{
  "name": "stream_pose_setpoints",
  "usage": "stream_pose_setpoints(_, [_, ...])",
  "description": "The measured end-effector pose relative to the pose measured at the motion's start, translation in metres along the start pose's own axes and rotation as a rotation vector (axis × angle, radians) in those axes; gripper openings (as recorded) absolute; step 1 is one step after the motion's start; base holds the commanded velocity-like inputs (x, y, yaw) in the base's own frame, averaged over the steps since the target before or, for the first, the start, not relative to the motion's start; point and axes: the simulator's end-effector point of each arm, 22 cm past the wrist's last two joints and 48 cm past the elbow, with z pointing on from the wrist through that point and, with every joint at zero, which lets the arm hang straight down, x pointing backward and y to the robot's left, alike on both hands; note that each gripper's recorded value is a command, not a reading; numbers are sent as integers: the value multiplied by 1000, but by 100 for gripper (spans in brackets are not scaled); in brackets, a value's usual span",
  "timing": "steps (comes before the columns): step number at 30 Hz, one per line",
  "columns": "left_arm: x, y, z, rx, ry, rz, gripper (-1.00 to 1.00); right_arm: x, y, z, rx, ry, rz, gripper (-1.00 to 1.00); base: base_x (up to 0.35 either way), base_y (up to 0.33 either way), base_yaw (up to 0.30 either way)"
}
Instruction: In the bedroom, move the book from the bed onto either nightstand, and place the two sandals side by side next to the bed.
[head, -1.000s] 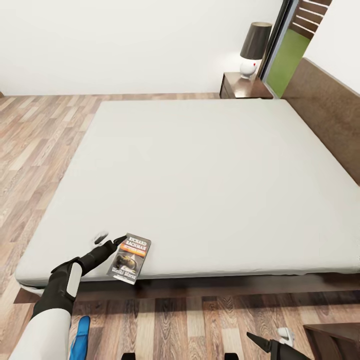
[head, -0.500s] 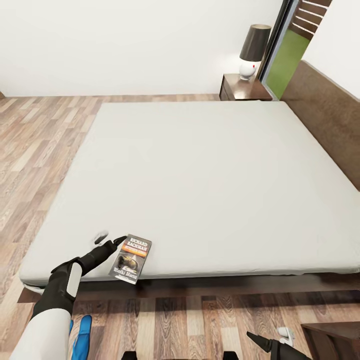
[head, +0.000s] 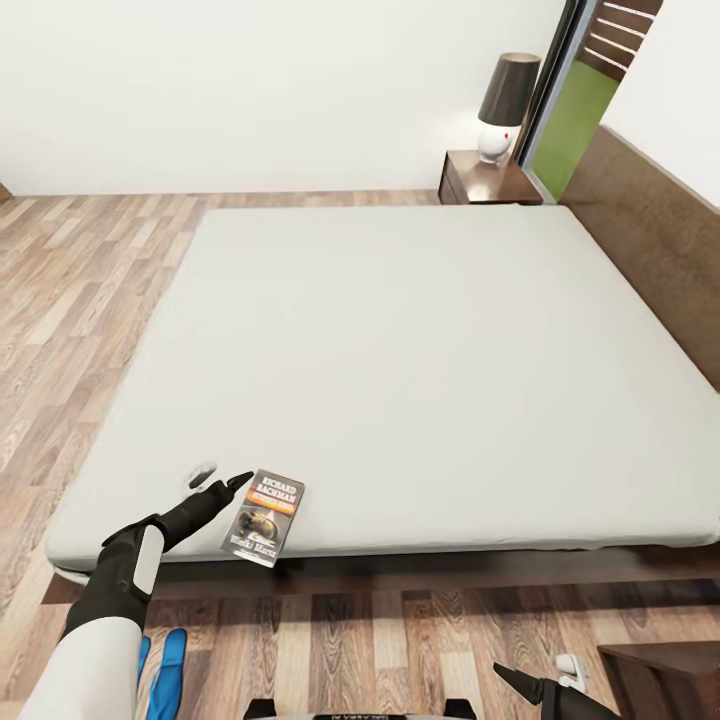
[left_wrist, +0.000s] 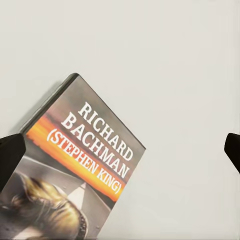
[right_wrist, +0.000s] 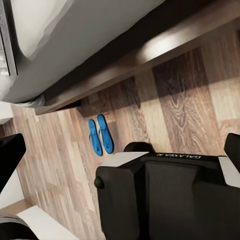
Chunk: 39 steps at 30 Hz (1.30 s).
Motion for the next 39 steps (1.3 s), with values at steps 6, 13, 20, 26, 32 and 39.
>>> stream_pose_setpoints(6, [-1, -5, -6, 2, 1, -1, 100, 1, 6, -5, 0, 0, 0, 100, 0, 0, 0])
stream_pose_setpoints(13, [-3, -17, -13, 30, 5, -4, 100, 1, 12, -12, 0, 1, 1, 100, 0, 0, 0])
stream_pose_setpoints(20, [0, -84, -29, 313, 16, -9, 100, 2, 18, -18, 0, 1, 1, 100, 0, 0, 0])
stream_pose_setpoints(26, [17, -111, -37, 392, 101, -32, 100, 3, 22, -22, 0, 1, 1, 100, 0, 0, 0])
stream_pose_setpoints(32, [51, -138, -36, 425, 212, 31, 100, 4, 27, -27, 1, 1, 1, 100, 0, 0, 0])
stream_pose_setpoints(39, [80, -145, -41, 426, 283, 62, 100, 5, 32, -33, 2, 1, 1, 100, 0, 0, 0])
